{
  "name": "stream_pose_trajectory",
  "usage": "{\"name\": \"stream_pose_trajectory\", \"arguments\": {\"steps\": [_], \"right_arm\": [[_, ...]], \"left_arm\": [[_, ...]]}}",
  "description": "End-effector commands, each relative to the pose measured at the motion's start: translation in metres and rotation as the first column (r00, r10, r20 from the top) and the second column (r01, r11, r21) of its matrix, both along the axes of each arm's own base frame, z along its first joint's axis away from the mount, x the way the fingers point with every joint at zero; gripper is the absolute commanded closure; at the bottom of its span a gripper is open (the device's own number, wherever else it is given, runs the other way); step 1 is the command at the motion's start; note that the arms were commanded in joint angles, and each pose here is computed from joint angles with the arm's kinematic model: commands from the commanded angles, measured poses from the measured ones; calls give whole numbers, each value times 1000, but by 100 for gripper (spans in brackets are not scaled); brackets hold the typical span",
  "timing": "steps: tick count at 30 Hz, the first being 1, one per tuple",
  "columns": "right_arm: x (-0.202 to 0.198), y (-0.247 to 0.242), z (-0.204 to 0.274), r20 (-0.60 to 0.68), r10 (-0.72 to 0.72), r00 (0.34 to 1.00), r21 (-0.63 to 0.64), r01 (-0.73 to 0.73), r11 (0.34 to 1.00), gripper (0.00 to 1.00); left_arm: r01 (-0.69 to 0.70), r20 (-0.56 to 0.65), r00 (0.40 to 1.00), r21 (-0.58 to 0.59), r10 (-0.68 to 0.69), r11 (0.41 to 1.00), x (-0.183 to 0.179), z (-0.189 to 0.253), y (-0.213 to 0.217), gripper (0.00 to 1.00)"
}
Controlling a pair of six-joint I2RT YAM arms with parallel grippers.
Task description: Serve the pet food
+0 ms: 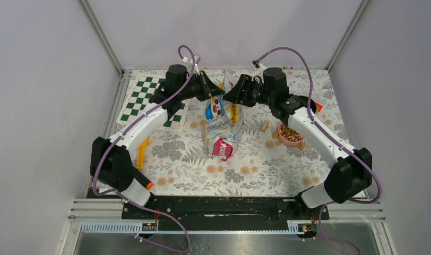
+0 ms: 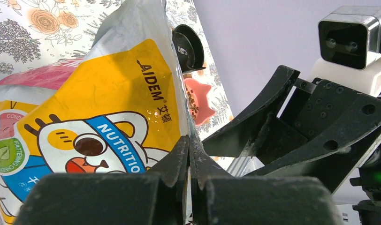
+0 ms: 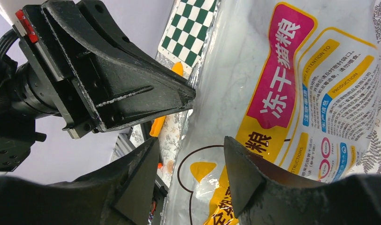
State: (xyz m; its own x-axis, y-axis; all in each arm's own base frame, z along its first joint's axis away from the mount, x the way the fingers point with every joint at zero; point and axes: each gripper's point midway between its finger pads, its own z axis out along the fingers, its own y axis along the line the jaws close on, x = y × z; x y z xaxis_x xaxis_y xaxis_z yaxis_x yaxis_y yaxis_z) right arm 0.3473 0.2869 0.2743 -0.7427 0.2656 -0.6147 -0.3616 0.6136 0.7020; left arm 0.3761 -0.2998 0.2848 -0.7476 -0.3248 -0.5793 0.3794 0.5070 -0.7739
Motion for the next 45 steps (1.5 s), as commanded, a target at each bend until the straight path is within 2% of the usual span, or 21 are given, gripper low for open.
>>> {"name": "stream_pose_trajectory", "arguments": {"steps": [1,5,15,19,21,23,26,28,32,35,39,45], "right_arm": [[-2,9,30,60,42,997,56,-45,997,39],[0,11,23,33,39,999,32,-40,999,41],[10,-2,8,25,-46,999,-59,47,997,78],[11,-3,9,32,-59,998,-64,61,996,82],[11,-2,10,35,-50,998,-63,52,997,77],[9,1,13,39,-32,999,-48,34,998,61],[2,8,24,66,8,998,9,-8,1000,43],[0,9,29,84,14,996,37,-17,999,38],[3,9,26,78,8,997,23,-10,1000,38],[9,10,20,57,-2,998,6,2,1000,46],[13,9,12,32,-18,999,-18,18,1000,65],[16,5,5,25,-36,999,-52,37,998,81]], "left_arm": [[42,78,996,-85,-35,995,-4,42,-4,100],[45,78,996,-89,-38,995,-5,43,-4,100],[56,72,996,-97,-49,994,-6,43,-5,100],[59,70,996,-96,-52,994,-6,42,-5,100],[59,70,996,-97,-52,993,-7,43,-6,100],[60,67,996,-100,-54,993,-7,43,-6,100],[63,65,996,-106,-56,992,-8,44,-6,100],[64,64,996,-110,-58,992,-9,45,-6,100],[75,61,996,-122,-68,990,-10,47,-8,100],[80,60,996,-125,-73,989,-11,48,-8,100],[80,65,995,-126,-72,989,-11,49,-8,100],[86,61,995,-127,-79,988,-12,48,-9,100]]}}
